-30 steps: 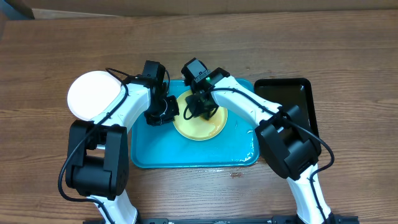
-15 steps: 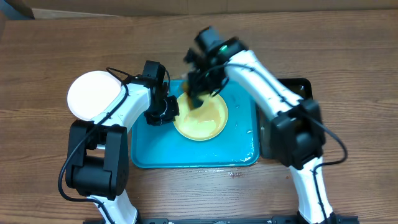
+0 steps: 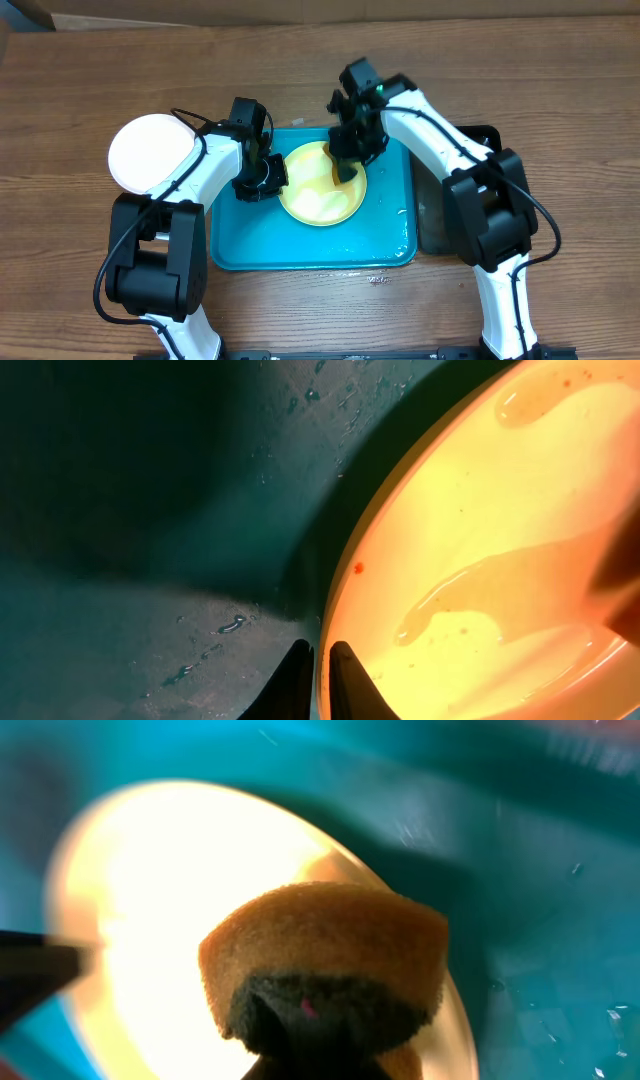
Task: Clean dirty plates on tray and stack at the side
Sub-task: 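Scrub the yellow plate surface with the sponge in the right gripper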
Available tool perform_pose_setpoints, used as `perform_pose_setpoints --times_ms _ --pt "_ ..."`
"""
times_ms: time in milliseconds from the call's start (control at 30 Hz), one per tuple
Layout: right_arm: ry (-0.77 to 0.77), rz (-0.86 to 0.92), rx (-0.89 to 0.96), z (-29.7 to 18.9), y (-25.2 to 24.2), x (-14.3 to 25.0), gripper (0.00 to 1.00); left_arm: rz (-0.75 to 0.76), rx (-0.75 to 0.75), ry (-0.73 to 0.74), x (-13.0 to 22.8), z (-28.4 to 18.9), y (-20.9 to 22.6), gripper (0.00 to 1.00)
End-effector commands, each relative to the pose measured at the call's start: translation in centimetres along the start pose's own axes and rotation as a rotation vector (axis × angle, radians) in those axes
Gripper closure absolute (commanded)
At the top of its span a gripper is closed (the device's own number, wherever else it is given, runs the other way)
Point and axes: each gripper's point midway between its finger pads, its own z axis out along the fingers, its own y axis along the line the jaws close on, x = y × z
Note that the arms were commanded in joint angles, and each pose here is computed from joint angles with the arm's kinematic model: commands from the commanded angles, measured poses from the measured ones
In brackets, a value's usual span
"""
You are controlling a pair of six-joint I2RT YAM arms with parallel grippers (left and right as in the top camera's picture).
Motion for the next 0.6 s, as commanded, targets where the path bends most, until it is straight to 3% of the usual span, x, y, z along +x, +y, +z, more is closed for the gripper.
perform_pose_setpoints --times_ms 0,300,567 --pt "-0.025 0.015 0.044 1.4 -1.6 0.8 0.96 0.023 -0.001 0.015 0.4 0.4 0.0 0.9" --pt "-0.036 -0.015 -0.242 2.8 3.2 1.0 0.96 0.03 -0.001 0.015 0.4 0.4 -0.1 0.91" --pt "-0.161 -0.095 -0.485 -2.1 6.9 -3.3 0.96 0.042 -0.004 0.014 0.4 0.4 0.0 0.9"
